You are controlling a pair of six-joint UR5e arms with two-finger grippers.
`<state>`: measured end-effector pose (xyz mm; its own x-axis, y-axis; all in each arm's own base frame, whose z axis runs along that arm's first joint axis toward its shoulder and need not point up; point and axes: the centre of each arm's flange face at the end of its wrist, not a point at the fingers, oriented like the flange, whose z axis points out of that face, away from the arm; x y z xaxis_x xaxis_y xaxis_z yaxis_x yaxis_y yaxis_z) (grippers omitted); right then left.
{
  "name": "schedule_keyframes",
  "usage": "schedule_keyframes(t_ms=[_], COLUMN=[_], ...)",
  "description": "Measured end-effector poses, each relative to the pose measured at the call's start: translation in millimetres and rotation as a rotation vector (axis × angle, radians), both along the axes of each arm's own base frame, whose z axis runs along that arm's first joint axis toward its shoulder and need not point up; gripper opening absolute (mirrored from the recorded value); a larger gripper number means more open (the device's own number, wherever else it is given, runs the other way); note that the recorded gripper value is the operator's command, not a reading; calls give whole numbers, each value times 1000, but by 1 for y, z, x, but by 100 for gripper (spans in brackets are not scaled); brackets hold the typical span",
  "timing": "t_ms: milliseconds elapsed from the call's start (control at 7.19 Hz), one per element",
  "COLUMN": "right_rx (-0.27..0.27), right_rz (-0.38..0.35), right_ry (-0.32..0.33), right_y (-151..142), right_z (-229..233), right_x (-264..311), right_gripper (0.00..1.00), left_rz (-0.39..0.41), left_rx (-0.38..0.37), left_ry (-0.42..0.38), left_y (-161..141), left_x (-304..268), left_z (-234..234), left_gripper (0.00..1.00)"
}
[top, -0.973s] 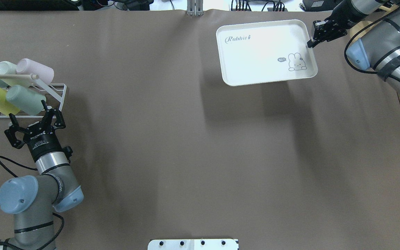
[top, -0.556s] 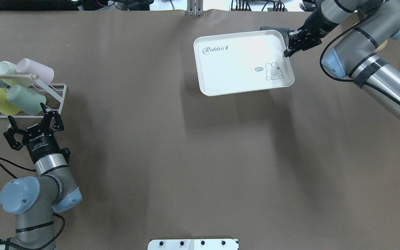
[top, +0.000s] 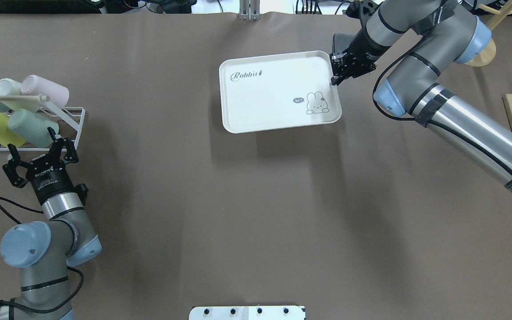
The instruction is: Pick up and place green cup on tray
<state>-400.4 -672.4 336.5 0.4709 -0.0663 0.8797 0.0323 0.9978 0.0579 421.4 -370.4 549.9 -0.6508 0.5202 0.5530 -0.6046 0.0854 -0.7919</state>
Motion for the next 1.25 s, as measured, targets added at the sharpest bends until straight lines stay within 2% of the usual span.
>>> schedule_keyframes(t_ms=[417, 695, 973, 1251], right_rx=[-112, -117, -114, -113], right_rz=[25, 29, 22, 19], right_ry=[-15, -3, -1, -1], right_y=[42, 71, 85, 88], right_z=[-20, -12, -7, -6], right_x=[-60, -88, -95, -97], right_gripper=[0, 0, 0, 0], left_rz=[-22, -31, -33, -30], left_rx=[22, 42, 52, 62], left_ry=[8, 6, 9, 4], left_y=[-15, -25, -29, -32], left_x=[-11, -16, -14, -13], left_z=[-5, -3, 0, 2], left_gripper=[93, 94, 94, 84])
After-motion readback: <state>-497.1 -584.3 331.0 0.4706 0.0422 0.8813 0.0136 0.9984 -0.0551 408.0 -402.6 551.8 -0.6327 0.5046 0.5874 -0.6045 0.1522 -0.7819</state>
